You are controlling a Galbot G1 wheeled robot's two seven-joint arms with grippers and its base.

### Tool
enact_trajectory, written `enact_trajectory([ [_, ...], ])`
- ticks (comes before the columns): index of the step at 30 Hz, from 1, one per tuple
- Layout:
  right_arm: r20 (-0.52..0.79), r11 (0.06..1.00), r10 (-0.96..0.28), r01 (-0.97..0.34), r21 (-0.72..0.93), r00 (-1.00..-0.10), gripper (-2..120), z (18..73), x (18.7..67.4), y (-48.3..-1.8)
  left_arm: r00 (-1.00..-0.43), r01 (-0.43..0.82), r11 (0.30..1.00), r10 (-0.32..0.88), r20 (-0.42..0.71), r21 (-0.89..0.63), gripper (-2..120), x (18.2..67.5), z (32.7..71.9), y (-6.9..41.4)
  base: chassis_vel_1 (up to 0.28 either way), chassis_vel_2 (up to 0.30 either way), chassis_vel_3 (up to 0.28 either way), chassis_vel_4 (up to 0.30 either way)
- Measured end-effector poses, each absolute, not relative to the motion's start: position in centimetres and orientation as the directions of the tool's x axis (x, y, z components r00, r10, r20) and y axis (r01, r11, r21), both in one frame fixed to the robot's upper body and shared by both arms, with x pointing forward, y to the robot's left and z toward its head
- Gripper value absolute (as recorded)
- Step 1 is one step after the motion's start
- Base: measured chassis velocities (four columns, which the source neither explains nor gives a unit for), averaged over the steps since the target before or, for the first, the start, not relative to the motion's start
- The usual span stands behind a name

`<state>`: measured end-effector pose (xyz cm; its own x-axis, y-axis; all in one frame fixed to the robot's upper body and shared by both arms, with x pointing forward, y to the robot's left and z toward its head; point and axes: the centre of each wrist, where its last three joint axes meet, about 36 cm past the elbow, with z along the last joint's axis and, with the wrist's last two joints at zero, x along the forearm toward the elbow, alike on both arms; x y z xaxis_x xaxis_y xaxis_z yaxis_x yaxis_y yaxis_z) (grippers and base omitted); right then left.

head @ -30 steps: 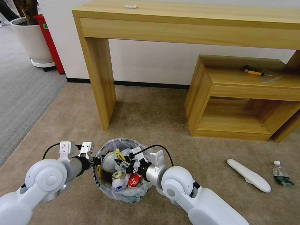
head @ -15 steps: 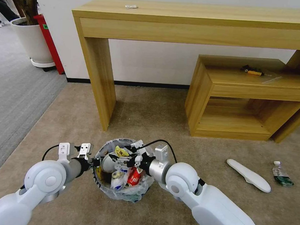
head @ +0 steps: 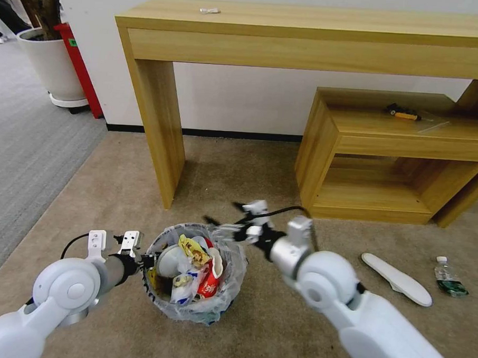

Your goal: Pick up the trash bin and place the garbage on the floor into it.

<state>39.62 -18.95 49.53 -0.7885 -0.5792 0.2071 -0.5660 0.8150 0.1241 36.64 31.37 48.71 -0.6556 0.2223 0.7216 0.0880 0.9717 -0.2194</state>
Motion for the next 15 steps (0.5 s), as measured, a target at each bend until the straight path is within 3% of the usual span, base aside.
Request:
enact_trajectory([
  [4,0.227,0.923,-0.382,-0.381,0.052,-0.896,100,47.5,38.2,-23.5,-0.662,0.075,0.974,0.211,0.719,-0.216,0,36.3,48.5,31.9,0.000,0.000,0.000,0.000],
  [8,0.250,0.961,-0.273,-0.272,0.039,-0.929,100,45.9,36.3,-25.9,-0.666,0.082,0.971,0.220,0.713,-0.224,0,36.1,48.8,31.7,0.000,0.000,0.000,0.000],
  [15,0.246,0.984,-0.179,-0.176,0.035,-0.953,100,45.1,34.1,-28.2,-0.667,0.095,0.970,0.231,0.708,-0.226,0,35.8,49.2,31.4,0.000,0.000,0.000,0.000],
])
